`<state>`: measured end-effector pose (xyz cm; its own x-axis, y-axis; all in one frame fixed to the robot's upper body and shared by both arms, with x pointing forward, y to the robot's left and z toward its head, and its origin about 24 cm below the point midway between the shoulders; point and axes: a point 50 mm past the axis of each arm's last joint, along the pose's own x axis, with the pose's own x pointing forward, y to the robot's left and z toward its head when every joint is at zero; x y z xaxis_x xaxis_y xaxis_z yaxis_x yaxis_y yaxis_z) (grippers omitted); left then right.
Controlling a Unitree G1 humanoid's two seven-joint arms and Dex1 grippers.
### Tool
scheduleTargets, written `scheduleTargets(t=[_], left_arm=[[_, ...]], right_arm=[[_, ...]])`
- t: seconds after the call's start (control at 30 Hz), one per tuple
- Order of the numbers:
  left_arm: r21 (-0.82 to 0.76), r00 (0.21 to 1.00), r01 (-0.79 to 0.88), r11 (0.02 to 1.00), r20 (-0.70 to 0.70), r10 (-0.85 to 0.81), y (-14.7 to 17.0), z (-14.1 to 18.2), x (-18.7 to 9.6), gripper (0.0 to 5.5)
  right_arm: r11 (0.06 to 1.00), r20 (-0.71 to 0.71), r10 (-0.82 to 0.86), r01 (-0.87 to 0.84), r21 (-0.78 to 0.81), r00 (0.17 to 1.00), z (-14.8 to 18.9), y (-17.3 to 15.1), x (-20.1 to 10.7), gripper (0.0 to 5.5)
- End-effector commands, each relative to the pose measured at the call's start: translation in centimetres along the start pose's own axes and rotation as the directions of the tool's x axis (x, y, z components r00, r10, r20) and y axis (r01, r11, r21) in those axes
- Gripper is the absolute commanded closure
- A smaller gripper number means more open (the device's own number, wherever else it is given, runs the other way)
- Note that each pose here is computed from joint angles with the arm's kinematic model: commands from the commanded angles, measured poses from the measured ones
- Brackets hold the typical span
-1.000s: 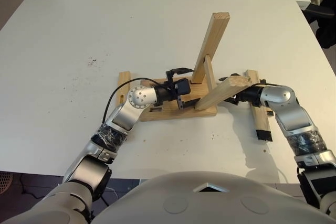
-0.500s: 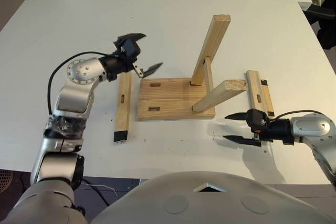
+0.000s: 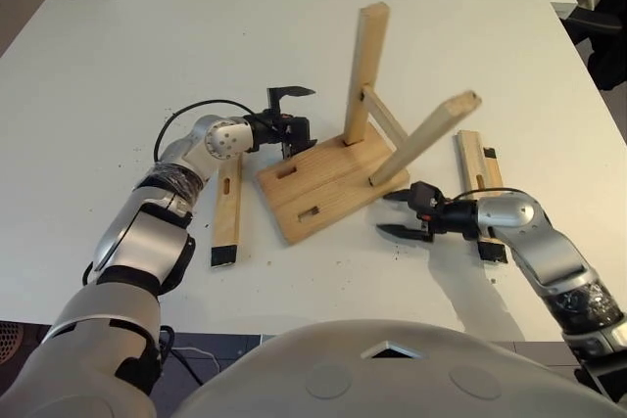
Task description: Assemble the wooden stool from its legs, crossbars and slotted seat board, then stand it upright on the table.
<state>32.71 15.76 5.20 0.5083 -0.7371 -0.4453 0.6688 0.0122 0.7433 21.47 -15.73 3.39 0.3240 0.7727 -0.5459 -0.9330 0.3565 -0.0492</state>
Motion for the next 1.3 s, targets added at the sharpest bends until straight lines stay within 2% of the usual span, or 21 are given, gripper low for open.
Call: scheduleTargets(t=[0.03, 0.17, 0.33, 0.5, 0.7, 0.8, 0.93, 1.03, 1.13, 1.23, 1.3], left_arm=[[-0.133, 0.989, 0.150, 0.980, 0.037, -0.146, -4.4, -0.4, -1.1, 0.13], [-0.205, 0.992, 0.119, 0.972, -0.010, -0.123, -5.9, -1.2, -2.8, 0.13], [-0.297, 0.997, 0.048, 0.954, -0.040, -0.062, -6.7, -1.0, -3.0, 0.13], [-0.403, 0.996, -0.070, 0.913, -0.071, 0.045, -6.5, -0.8, -4.1, 0.13], [-0.519, 0.978, -0.204, 0.830, -0.141, 0.152, -6.9, -0.5, -8.4, 0.13], [-0.541, 0.968, -0.244, 0.805, -0.180, 0.173, -7.4, -0.2, -9.4, 0.13], [-0.549, 0.964, -0.263, 0.793, -0.184, 0.193, -7.8, 1.2, -9.8, 0.13], [-0.535, 0.970, -0.236, 0.811, -0.174, 0.168, -9.2, 2.8, -9.9, 0.13], [-0.536, 0.967, -0.240, 0.809, -0.203, 0.152, -11.1, 3.8, -10.3, 0.13], [-0.540, 0.958, -0.269, 0.798, -0.234, 0.165, -11.9, 4.2, -10.5, 0.13], [-0.534, 0.954, -0.281, 0.797, -0.247, 0.171, -12.2, 4.2, -10.2, 0.13]], right_arm=[[0.990, 0.004, -0.142, 0.142, 0.003, 0.990, 0.4, -2.1, 1.3, 2.34], [0.976, -0.001, -0.216, 0.216, 0.012, 0.976, 0.1, -3.0, 2.0, 2.34], [0.983, -0.031, -0.181, 0.181, -0.006, 0.983, -0.7, -2.4, 1.6, 2.34], [0.990, -0.004, -0.140, 0.140, -0.007, 0.990, 0.1, -1.7, 0.9, 2.34], [0.988, -0.011, -0.152, 0.151, -0.022, 0.988, 0.7, -1.9, -2.0, 2.34], [0.982, -0.022, -0.190, 0.190, -0.021, 0.981, 0.5, -2.1, -3.2, 2.34], [0.947, -0.015, -0.321, 0.321, -0.006, 0.947, 0.9, -1.9, -6.4, 2.34], [0.852, 0.019, -0.520, 0.517, 0.084, 0.854, 1.5, -1.4, -9.6, 2.34], [0.650, -0.057, -0.737, 0.730, 0.210, 0.673, 0.2, -1.1, -11.0, 2.34], [0.524, -0.193, -0.780, 0.790, 0.318, 0.595, -2.7, 0.3, -11.2, 2.34], [0.477, -0.259, -0.781, 0.810, 0.342, 0.569, -4.4, 0.6, -11.1, 2.34]])
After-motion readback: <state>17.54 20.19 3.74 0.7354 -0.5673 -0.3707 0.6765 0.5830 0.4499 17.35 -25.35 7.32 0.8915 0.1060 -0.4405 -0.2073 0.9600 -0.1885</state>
